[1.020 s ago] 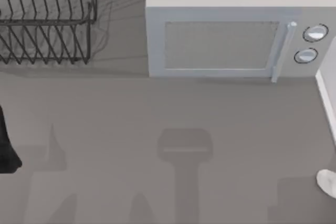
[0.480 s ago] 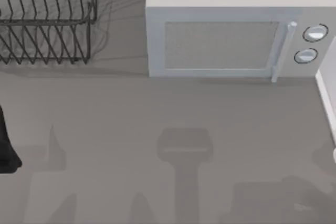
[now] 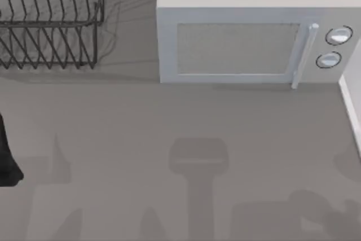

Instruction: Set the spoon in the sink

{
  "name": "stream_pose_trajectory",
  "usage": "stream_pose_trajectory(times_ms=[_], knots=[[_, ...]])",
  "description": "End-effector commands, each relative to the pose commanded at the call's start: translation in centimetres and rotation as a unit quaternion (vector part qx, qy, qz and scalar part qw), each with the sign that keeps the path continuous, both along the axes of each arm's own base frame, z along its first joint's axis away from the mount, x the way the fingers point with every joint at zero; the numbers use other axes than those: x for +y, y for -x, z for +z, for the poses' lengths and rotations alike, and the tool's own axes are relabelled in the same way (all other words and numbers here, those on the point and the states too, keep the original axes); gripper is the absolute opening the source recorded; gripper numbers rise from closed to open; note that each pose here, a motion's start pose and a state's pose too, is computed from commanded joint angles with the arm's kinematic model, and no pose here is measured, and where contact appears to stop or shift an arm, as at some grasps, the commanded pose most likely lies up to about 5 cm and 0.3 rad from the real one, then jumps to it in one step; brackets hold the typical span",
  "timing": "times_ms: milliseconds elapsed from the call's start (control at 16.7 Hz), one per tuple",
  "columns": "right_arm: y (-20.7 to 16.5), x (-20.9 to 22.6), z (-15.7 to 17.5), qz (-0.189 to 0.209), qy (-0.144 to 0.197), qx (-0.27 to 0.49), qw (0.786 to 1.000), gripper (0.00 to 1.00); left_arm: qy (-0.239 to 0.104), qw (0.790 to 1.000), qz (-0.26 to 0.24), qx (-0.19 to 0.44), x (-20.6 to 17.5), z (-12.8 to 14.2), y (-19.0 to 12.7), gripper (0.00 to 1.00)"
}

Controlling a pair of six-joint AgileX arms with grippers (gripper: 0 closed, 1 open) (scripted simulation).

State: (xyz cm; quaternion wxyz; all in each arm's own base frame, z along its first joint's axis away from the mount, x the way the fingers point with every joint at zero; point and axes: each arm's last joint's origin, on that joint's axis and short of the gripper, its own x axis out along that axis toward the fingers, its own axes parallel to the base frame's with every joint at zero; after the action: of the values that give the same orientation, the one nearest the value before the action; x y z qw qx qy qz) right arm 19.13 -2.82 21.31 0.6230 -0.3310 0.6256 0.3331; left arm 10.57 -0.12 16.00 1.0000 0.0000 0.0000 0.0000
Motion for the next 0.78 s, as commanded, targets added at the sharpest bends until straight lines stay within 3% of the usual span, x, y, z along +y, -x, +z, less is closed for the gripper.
stream_pose_trajectory(times_ms=[360,780], knots=[[-4.5,-0.7,1.7,0.005,-0.005,0.028,1.000,0.00,0.000,1.000,0.000,0.000,0.0,0.0,0.0,1.00],[-17.7,-2.6,4.2,0.018,-0.009,0.045,0.999,0.00,0.000,1.000,0.000,0.000,0.0,0.0,0.0,1.00]])
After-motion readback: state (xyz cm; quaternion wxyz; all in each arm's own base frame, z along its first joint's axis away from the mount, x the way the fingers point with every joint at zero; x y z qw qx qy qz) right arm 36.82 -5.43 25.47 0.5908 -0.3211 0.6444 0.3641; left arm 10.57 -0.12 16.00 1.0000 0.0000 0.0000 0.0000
